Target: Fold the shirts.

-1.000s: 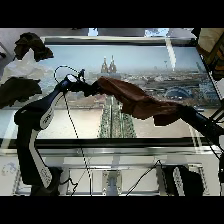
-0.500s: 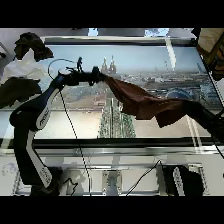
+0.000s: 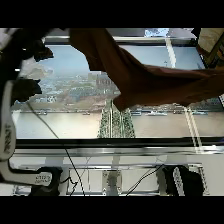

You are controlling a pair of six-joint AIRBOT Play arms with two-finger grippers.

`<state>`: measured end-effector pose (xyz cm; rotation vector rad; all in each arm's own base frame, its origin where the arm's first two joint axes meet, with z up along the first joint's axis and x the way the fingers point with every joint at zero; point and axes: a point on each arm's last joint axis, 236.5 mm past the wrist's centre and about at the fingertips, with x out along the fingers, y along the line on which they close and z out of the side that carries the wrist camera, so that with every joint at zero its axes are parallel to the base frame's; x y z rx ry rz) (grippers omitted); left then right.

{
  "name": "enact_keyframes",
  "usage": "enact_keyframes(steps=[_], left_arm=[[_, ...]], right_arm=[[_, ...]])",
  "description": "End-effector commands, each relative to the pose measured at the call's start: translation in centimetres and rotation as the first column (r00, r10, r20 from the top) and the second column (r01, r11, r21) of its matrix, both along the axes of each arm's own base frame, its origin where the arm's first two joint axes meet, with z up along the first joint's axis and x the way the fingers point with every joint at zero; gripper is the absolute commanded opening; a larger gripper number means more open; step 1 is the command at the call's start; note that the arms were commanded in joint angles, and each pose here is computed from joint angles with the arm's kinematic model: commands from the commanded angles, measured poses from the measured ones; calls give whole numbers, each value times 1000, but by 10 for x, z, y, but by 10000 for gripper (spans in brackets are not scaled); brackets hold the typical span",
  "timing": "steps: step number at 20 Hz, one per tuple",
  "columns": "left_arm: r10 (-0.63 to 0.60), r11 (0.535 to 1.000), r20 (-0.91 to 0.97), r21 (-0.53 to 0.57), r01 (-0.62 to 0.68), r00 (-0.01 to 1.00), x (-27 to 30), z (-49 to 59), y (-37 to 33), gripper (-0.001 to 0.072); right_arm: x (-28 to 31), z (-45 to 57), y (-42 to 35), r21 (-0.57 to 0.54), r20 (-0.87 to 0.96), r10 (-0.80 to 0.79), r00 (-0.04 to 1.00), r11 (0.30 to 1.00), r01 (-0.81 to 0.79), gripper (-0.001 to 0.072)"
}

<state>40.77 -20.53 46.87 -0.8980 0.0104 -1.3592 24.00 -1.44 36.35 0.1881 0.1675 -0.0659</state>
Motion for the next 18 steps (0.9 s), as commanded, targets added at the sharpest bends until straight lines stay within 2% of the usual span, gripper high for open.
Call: enact_keyframes(steps=[1,2,4,6,8,9,10,11,12,14,16,18], left_arm=[[158,959,305,181,-220,939,-102,58,2,12],[230,904,377,260,-341,897,-118,59,2,12],[372,735,466,380,-561,803,-143,55,20,11],[537,492,529,436,-754,657,-155,52,64,12],[711,225,523,463,-857,470,-155,48,130,12],[763,132,506,488,-863,403,-152,42,155,12],[787,74,492,525,-848,373,-146,31,170,11],[793,45,475,579,-814,382,-134,13,177,12],[790,54,445,637,-769,423,-119,-9,175,12],[778,110,333,762,-638,532,-79,-70,163,12],[778,126,219,864,-487,589,-37,-144,161,12],[779,131,79,950,-284,622,1,-237,161,12]], right_arm=[[-48,57,-8,-141,73,-84,994,986,93,26],[-56,64,-5,-168,80,-79,994,982,92,26],[-60,66,2,-186,74,-53,996,980,66,26],[-54,65,8,-179,67,-20,998,983,32,26],[-35,60,18,-158,40,45,998,987,-38,26],[-20,55,25,-140,17,96,995,986,-93,26],[-4,49,29,-117,-9,140,990,983,-140,26],[15,39,34,-84,-45,188,981,978,-192,26],[33,28,37,-42,-83,231,969,971,-235,27],[72,-8,38,41,-193,307,932,952,-305,27],[106,-53,27,125,-308,330,892,944,-306,28],[139,-109,14,219,-414,345,842,936,-276,28]])
